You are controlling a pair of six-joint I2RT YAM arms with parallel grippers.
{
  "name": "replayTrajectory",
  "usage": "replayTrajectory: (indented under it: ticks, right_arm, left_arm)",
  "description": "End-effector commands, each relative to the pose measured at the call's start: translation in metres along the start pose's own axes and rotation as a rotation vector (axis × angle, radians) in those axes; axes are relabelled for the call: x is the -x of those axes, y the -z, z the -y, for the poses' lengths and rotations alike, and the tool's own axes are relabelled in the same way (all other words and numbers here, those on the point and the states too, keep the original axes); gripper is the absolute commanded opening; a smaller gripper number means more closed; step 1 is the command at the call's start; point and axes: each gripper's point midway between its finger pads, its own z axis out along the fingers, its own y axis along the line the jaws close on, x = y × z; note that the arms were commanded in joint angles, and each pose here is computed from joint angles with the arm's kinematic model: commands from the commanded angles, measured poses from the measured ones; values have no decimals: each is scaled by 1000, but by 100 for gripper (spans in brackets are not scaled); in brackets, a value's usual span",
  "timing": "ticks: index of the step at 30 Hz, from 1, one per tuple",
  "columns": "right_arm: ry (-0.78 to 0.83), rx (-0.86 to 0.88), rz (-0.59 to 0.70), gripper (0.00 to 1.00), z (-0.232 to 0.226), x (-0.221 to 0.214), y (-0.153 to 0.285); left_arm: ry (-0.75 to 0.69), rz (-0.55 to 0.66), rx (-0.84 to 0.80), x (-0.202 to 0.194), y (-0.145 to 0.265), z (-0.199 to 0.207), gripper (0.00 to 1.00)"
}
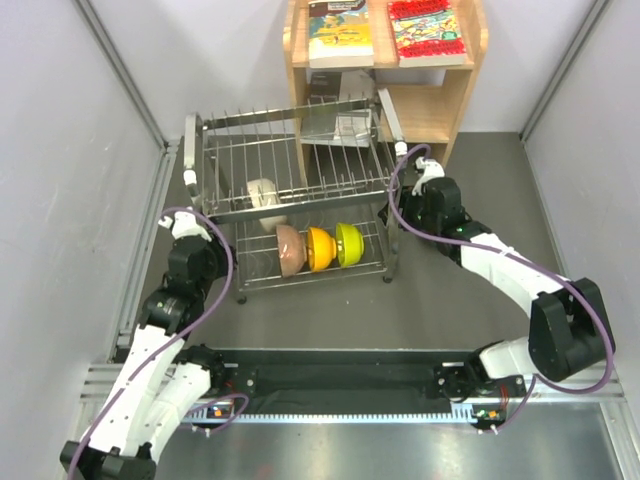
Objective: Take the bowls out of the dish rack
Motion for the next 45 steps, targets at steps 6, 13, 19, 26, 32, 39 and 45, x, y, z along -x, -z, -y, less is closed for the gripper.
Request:
replayTrajectory:
  ticks: [6,13,19,26,32,39,45]
  right_arm:
    - [-4,144,47,69,-48,19,10]
    - [-2,198,17,69,-84,5,5]
    - [4,235,1,69,-119,2,-13]
    - [15,248,-33,69,-144,-11,-38]
    - [12,254,-28,69,-156,-11,-51]
    - [24,240,-36,70,-155,-15,-50]
    - [54,167,-27,72,-133,-15,-32]
  left_arm:
    - [281,199,153,49,57,-27,0]
    - [310,262,307,64,91,-58,0]
    - [290,292,385,67,94,-72,0]
    - [258,248,513,50,77,-89,0]
    - [248,247,596,46,66,-99,0]
    - [259,271,664,43,59,-108,0]
    - [283,295,699,45,68,-114,0]
